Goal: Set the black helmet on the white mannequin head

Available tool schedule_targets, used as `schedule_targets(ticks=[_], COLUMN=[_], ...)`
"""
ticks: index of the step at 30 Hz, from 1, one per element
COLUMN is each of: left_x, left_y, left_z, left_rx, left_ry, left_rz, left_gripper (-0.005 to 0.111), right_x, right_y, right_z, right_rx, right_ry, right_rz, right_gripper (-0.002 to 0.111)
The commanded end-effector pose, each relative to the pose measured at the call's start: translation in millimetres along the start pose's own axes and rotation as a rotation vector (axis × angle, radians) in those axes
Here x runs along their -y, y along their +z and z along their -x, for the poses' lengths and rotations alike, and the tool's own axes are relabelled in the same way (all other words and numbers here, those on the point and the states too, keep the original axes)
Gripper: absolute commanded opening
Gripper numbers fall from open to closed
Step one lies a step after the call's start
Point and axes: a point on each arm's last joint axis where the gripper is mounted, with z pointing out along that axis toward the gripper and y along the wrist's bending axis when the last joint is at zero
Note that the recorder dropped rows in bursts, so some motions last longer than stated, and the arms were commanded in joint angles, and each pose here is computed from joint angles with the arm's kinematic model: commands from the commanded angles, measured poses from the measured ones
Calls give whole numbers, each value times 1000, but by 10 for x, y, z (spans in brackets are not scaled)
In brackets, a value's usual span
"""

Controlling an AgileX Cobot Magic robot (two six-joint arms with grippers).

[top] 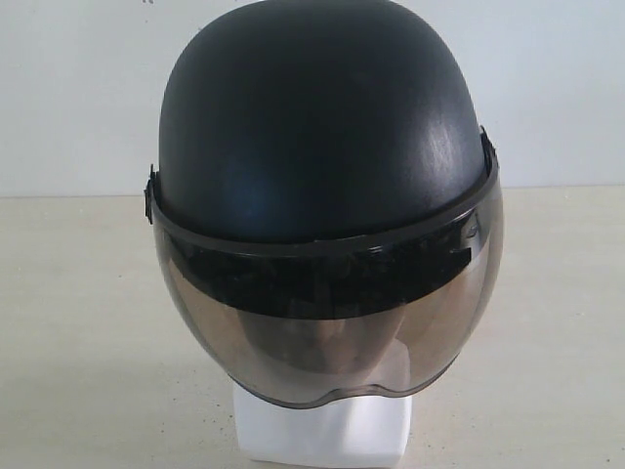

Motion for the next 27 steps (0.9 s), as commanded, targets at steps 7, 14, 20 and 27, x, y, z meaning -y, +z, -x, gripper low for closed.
schedule_targets(ticks=[7,14,20,27], left_x=[3,3,3,3], left_y=[0,0,0,0], left_z=[-8,-8,-8,-8], left_rx=[0,0,0,0], left_ry=[8,8,8,8], left_rz=[-5,-5,-5,-5], left_gripper=[4,4,4,4], right_x=[30,72,89,87], right_y=[-3,-12,-29,-29], right_z=[1,-126,-214,-214], right_rx=[11,-133,-233,-233], right_ry=[-196,-187,-176,-172], right_rz=[-34,-67,-78,-77], right_gripper=[0,0,0,0])
